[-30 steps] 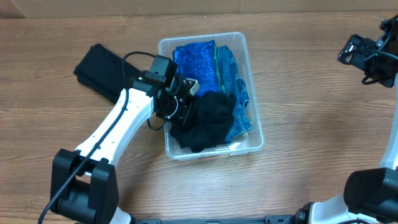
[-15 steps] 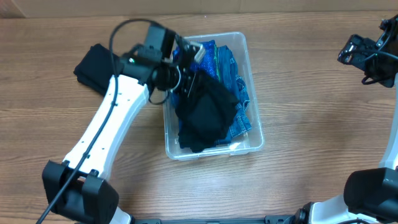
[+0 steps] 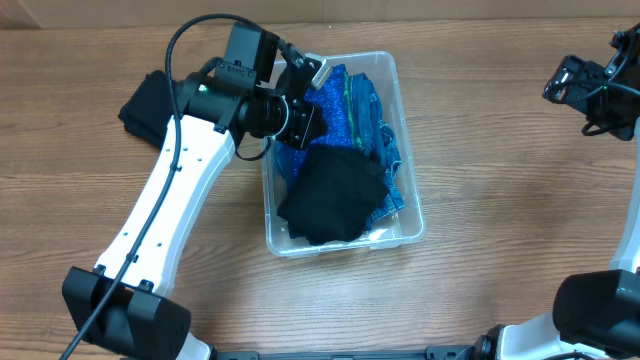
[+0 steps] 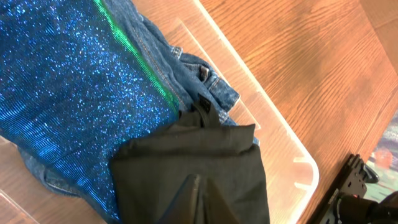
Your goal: Pack container
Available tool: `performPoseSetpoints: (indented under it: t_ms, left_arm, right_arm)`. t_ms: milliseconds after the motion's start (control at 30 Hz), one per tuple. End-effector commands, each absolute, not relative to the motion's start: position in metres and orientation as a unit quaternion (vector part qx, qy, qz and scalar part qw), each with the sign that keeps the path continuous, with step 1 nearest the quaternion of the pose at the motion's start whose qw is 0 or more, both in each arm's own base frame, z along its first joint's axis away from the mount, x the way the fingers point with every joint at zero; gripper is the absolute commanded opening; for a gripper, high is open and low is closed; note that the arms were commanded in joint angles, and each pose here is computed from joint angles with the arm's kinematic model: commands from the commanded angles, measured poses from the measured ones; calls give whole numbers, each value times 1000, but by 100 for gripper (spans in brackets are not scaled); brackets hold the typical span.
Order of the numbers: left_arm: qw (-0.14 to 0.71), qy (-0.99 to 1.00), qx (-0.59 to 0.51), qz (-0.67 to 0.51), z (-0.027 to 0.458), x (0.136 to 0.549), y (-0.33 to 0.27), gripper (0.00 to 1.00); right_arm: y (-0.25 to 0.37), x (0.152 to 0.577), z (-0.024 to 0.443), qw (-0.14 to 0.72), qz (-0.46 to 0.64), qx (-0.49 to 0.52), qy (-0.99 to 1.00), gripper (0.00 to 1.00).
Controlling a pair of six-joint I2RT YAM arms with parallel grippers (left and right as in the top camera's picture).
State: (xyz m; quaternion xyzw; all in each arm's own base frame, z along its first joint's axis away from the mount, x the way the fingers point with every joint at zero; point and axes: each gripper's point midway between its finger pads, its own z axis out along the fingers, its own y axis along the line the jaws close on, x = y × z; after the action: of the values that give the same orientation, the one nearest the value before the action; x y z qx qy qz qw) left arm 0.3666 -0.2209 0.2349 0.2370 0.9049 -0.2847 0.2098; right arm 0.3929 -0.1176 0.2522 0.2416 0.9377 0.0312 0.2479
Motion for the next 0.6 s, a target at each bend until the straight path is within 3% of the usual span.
performPoseSetpoints:
  t_ms: [0, 267, 567]
  left_arm:
    - [207, 899, 265, -280, 239, 357, -231, 4]
    - [108, 911, 347, -194, 175, 308, -254, 4]
    - [-36, 927, 335, -165, 86, 257, -243, 4]
  right_arm:
    - [-117, 393, 256, 255, 33, 242, 936, 100]
    - [-117, 393, 256, 255, 33, 242, 936, 100]
    - [-117, 393, 256, 255, 33, 242, 936, 100]
